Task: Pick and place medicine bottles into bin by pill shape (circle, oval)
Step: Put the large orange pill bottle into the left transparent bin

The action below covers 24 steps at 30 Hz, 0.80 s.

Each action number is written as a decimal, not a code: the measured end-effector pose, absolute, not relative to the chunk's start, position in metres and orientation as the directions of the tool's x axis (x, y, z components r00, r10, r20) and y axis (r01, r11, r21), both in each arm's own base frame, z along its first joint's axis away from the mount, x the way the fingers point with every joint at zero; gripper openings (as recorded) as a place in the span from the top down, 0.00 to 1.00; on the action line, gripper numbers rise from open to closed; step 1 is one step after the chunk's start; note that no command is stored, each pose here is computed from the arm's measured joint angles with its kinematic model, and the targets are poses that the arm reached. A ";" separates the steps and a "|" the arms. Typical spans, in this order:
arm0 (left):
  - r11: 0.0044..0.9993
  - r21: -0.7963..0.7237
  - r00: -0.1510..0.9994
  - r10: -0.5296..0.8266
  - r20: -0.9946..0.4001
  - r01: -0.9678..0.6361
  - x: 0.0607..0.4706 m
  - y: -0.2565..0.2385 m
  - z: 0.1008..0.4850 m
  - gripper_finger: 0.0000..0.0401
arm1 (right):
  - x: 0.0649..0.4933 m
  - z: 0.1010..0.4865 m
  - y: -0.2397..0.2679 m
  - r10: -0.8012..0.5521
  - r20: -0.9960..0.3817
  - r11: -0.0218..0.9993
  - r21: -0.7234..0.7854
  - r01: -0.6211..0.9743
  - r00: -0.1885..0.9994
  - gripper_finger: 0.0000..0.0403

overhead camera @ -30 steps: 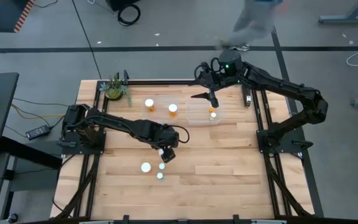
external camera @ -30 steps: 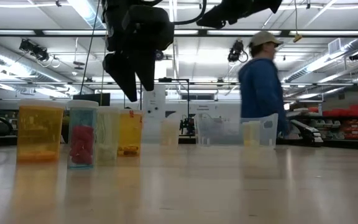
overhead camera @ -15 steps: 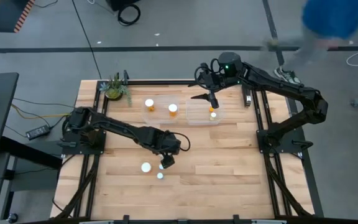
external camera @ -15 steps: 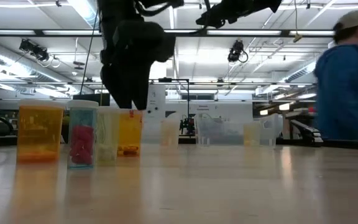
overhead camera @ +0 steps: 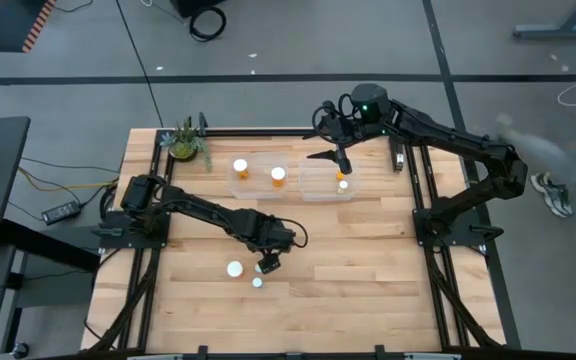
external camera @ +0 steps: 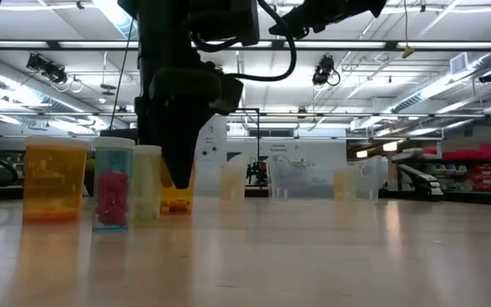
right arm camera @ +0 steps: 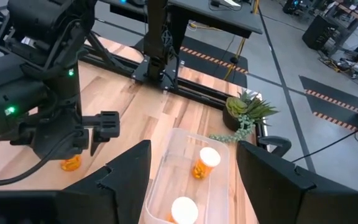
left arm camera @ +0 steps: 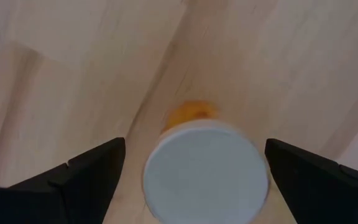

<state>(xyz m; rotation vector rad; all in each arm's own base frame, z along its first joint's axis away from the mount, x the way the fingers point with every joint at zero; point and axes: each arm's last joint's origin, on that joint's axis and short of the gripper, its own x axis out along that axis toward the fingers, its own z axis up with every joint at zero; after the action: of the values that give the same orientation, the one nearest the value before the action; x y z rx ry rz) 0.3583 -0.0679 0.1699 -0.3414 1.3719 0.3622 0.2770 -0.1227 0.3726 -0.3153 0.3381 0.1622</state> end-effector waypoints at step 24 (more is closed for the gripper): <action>0.904 -0.022 0.159 0.051 -0.986 -0.427 0.358 -0.068 0.170 0.34 | 0.277 0.373 -0.123 0.104 -0.350 0.939 -0.274 -0.207 0.931 0.39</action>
<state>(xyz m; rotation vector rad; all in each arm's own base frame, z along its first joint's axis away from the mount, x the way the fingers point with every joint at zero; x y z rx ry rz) 0.3583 -0.0676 0.1701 -0.3275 1.3745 0.3508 0.2770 -0.1228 0.3725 -0.3130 0.3384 0.1619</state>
